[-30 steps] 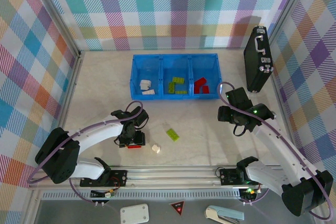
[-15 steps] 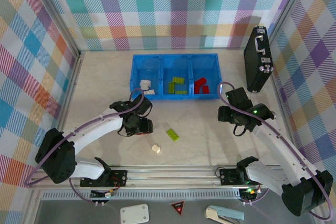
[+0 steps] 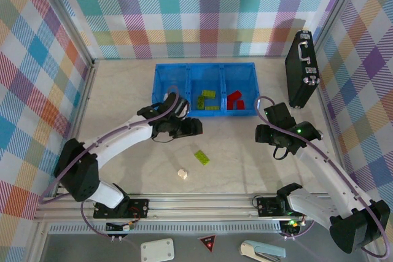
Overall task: Sort the legos into containers by color
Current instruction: Place the lego in the container.
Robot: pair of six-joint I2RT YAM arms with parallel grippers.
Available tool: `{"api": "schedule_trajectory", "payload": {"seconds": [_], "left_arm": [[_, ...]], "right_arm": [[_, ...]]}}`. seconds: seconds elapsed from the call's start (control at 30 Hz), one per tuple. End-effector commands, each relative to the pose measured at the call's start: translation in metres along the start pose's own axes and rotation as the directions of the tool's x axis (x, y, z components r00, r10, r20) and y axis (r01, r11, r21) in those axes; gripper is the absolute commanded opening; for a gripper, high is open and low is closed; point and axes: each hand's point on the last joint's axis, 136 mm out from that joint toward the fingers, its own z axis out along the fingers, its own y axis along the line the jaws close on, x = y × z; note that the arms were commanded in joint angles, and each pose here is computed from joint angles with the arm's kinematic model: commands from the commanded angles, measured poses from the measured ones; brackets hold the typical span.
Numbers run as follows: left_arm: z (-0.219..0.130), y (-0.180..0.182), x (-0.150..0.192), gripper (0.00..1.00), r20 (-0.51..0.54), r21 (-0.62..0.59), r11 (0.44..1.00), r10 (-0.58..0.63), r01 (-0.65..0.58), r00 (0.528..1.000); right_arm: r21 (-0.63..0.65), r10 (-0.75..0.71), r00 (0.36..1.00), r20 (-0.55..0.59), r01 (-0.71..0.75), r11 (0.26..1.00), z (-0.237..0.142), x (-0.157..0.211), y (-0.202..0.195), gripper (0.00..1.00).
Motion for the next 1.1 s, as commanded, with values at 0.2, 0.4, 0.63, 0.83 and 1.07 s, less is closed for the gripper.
{"api": "schedule_trajectory", "payload": {"seconds": [0.2,0.4,0.63,0.83,1.07], "left_arm": [[0.028,-0.084,-0.055,0.61,0.04,0.214,0.976,0.037,-0.044,0.999],[0.047,-0.123,-0.081,0.6,0.076,0.258,0.96,0.089,-0.106,0.993],[0.069,-0.133,-0.108,0.59,0.152,0.139,0.925,0.332,-0.353,0.931],[0.086,-0.14,-0.13,0.6,0.212,0.061,0.81,0.561,-0.584,0.8],[0.098,-0.163,-0.136,0.6,0.294,0.046,0.592,0.761,-0.804,0.577]], "right_arm": [[0.023,0.018,0.999,0.031,-0.019,1.0,-0.01,-0.002,-0.009,0.71],[0.032,0.013,0.999,0.04,-0.015,0.999,-0.008,-0.003,-0.01,0.72],[0.033,0.006,0.999,0.043,-0.008,0.999,-0.008,-0.004,-0.01,0.71],[0.034,0.008,0.999,0.054,-0.009,0.999,-0.009,-0.005,-0.011,0.72],[0.032,0.01,0.998,0.065,-0.012,0.999,-0.012,-0.006,-0.012,0.72]]}}
